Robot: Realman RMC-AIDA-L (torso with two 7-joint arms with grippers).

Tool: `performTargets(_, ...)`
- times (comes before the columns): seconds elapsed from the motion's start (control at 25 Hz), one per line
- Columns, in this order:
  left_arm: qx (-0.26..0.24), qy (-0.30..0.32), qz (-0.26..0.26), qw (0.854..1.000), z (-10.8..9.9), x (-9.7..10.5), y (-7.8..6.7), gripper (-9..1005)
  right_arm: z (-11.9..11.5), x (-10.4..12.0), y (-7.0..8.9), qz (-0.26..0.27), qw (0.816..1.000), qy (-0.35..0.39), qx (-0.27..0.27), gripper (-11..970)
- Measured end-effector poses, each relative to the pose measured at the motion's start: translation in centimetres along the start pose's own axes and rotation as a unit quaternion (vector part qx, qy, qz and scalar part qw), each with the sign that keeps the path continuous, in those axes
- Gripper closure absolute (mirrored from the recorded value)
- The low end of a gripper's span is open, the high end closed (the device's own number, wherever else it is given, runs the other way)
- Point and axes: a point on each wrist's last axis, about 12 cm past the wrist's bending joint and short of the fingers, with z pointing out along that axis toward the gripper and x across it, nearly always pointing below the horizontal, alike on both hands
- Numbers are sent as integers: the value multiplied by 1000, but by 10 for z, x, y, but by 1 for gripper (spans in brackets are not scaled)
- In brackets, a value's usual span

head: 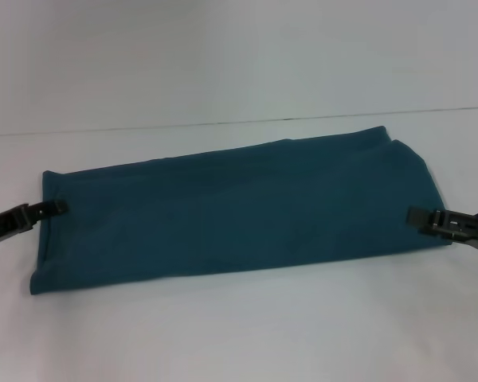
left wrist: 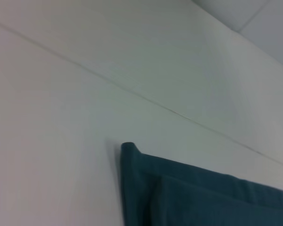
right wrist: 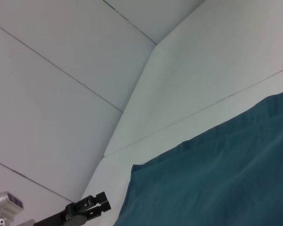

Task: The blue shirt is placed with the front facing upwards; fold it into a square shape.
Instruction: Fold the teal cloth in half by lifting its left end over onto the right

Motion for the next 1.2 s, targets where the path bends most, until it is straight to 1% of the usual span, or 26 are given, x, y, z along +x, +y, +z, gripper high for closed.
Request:
performTargets(0.36, -17, 17, 32, 999, 6, 8, 0, 123, -1, -1, 0, -1, 1000, 0, 1, 61)
performTargets(1.2, -21, 35, 35, 999, 9, 14, 0, 124, -1, -1, 0, 0, 1000, -2, 1, 61)
